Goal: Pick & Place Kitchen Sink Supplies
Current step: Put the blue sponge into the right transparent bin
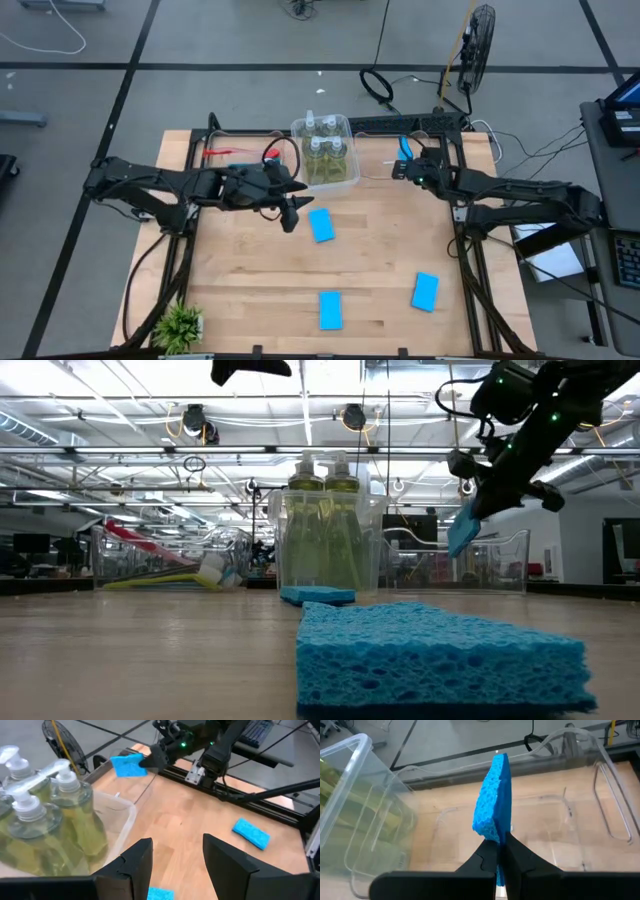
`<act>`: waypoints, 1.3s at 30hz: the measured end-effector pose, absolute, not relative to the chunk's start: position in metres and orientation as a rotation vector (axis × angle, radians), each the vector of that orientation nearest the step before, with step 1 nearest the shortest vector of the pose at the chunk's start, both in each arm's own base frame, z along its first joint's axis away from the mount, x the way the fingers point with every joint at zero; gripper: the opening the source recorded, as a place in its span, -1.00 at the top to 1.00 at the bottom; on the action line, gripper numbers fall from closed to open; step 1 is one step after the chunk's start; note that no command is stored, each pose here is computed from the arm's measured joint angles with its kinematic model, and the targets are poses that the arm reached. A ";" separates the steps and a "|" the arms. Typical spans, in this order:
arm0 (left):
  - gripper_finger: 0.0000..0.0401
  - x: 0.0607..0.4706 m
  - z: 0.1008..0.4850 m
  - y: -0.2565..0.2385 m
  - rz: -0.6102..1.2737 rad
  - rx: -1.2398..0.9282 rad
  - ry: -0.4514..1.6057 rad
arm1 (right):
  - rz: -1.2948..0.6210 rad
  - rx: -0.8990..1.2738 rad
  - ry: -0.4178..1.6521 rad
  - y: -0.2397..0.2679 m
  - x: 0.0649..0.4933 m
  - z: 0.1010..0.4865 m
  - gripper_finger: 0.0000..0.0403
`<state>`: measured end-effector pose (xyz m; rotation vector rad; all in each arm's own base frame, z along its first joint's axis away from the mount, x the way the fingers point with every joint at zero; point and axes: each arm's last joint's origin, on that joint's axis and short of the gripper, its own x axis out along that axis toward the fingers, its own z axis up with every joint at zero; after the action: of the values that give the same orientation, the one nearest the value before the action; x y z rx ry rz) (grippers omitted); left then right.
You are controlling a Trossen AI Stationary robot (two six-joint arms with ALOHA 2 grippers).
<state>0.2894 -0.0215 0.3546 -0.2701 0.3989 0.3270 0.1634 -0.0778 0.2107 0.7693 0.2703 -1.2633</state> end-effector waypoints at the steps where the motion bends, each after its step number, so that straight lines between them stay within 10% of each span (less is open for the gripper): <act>1: 0.13 0.290 0.355 -0.020 0.331 -0.268 0.399 | -1.262 0.770 0.268 -0.078 0.163 0.209 1.00; 28: 0.13 0.291 0.354 -0.004 0.287 -0.244 0.419 | -1.257 0.855 0.223 -0.077 0.163 0.204 0.91; 39: 0.13 0.291 0.354 -0.004 0.286 -0.238 0.419 | -1.258 0.852 0.224 -0.077 0.163 0.204 0.57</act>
<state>0.2910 -0.0041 0.3545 -0.2385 0.4190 0.2857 0.1633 -0.0772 0.2041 0.8523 0.2236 -1.2576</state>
